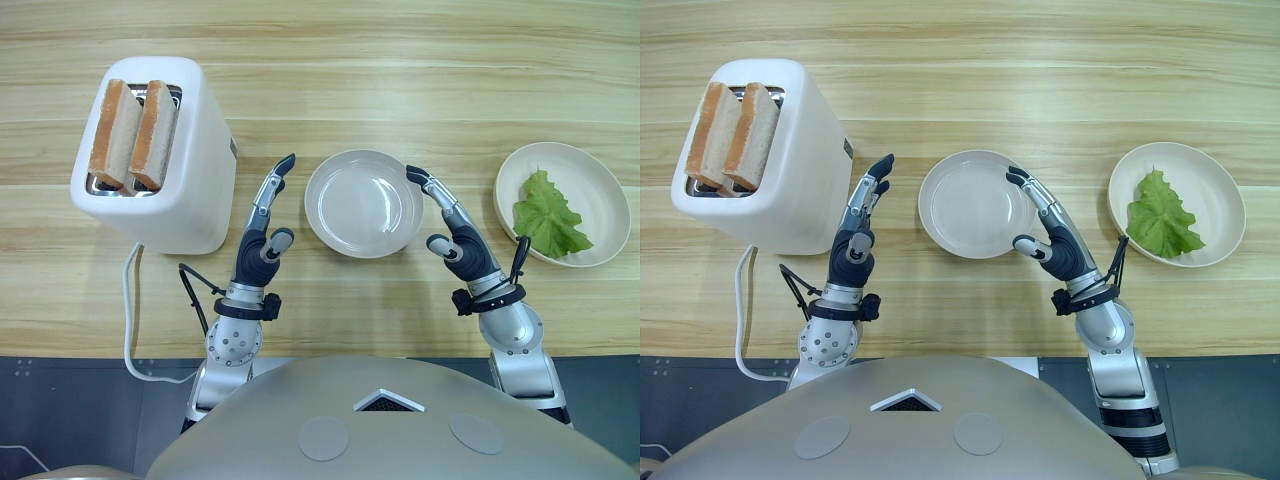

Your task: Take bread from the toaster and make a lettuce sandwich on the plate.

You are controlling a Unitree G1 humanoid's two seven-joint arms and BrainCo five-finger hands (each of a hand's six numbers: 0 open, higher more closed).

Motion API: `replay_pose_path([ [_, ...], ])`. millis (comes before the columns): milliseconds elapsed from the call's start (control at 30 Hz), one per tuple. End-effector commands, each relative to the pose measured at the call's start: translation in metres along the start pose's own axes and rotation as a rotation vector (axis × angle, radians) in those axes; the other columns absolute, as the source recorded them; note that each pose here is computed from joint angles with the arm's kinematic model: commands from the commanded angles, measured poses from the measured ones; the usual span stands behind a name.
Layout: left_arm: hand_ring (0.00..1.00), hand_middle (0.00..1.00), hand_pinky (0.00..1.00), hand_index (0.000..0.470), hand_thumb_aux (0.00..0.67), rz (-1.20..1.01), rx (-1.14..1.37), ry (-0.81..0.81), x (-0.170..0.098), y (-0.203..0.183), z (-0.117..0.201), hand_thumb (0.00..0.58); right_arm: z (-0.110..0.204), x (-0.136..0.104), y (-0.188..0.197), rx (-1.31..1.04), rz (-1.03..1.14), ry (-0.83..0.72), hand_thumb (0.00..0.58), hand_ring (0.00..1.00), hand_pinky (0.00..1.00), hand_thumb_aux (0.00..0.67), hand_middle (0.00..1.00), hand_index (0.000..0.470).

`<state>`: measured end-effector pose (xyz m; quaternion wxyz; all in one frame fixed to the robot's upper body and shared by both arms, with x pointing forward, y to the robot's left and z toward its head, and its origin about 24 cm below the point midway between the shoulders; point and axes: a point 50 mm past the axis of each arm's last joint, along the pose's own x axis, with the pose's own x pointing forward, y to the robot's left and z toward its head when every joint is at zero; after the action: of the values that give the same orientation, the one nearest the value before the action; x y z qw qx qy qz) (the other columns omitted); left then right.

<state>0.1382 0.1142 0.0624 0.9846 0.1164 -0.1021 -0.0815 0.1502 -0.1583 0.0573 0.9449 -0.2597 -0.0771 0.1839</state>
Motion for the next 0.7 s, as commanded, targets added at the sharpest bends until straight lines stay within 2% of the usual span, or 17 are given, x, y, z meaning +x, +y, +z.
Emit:
replay_pose_path([
  [33, 0.00, 0.00, 0.00, 0.000, 0.000, -0.015, 0.000, 0.016, 0.000, -0.001, -0.002, 0.000, -0.002, 0.000, 0.001, -0.004, 0.012, 0.009, 0.000, 0.00, 0.00, 0.000, 0.00, 0.000],
  [200, 0.00, 0.00, 0.00, 0.000, 0.000, -0.031, 0.021, 0.004, 0.001, -0.001, 0.002, 0.000, -0.001, 0.001, 0.002, -0.005, 0.013, 0.005, 0.000, 0.00, 0.00, 0.000, 0.00, 0.000],
  [333, 0.00, 0.00, 0.00, 0.000, 0.000, 0.023, 0.148, -0.084, 0.005, 0.015, 0.034, 0.000, 0.000, 0.001, 0.002, -0.007, 0.014, 0.001, 0.000, 0.00, 0.00, 0.000, 0.00, 0.000],
  [467, 0.00, 0.00, 0.00, 0.000, 0.000, 0.205, 0.452, -0.177, 0.001, 0.055, 0.087, 0.000, 0.000, -0.002, 0.003, -0.007, 0.006, 0.005, 0.000, 0.00, 0.00, 0.000, 0.00, 0.000],
  [700, 0.00, 0.00, 0.00, 0.000, 0.000, 0.509, 0.955, -0.060, -0.013, 0.115, 0.105, 0.000, 0.000, -0.004, 0.004, -0.006, -0.007, 0.011, 0.000, 0.00, 0.00, 0.000, 0.00, 0.000],
])
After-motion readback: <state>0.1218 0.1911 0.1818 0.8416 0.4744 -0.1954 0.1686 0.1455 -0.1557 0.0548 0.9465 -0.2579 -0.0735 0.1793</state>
